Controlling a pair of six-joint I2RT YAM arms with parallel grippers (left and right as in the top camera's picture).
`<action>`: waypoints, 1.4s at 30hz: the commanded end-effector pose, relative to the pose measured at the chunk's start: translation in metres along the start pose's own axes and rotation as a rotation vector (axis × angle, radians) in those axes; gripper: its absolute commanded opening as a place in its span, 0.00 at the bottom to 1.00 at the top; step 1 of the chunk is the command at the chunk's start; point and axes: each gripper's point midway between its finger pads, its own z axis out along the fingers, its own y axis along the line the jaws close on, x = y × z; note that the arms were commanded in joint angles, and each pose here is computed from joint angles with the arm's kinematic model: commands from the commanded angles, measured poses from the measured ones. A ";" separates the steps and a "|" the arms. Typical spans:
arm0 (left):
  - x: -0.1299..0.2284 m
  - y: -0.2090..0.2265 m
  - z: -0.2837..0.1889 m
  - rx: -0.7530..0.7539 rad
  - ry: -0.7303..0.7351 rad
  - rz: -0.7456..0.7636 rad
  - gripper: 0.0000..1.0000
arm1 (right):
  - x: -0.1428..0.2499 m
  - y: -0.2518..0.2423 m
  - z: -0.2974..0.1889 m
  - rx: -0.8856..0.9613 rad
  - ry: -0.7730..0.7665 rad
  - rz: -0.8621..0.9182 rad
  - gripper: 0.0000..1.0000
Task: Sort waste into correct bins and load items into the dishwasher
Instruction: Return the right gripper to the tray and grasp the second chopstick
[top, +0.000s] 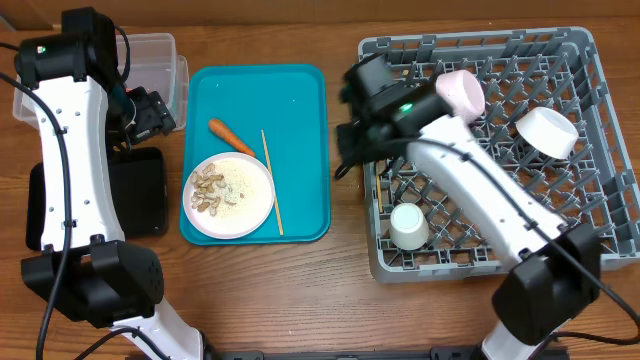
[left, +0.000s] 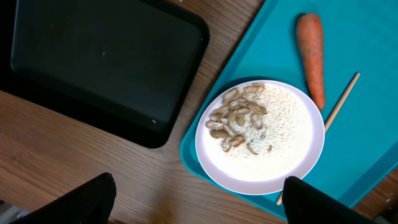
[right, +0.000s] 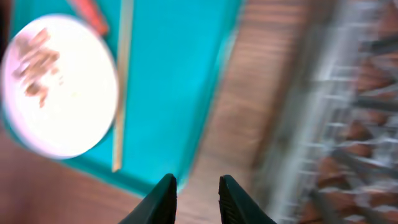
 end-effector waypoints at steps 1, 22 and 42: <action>-0.001 0.003 -0.001 -0.011 -0.004 -0.016 0.88 | 0.013 0.040 0.010 -0.053 0.035 -0.077 0.27; -0.001 0.003 -0.001 -0.012 -0.004 -0.016 0.88 | 0.078 0.097 0.132 0.017 0.162 -0.229 0.41; -0.002 0.002 -0.001 -0.009 -0.011 -0.017 0.89 | 0.088 0.082 0.175 0.077 0.191 -0.209 0.41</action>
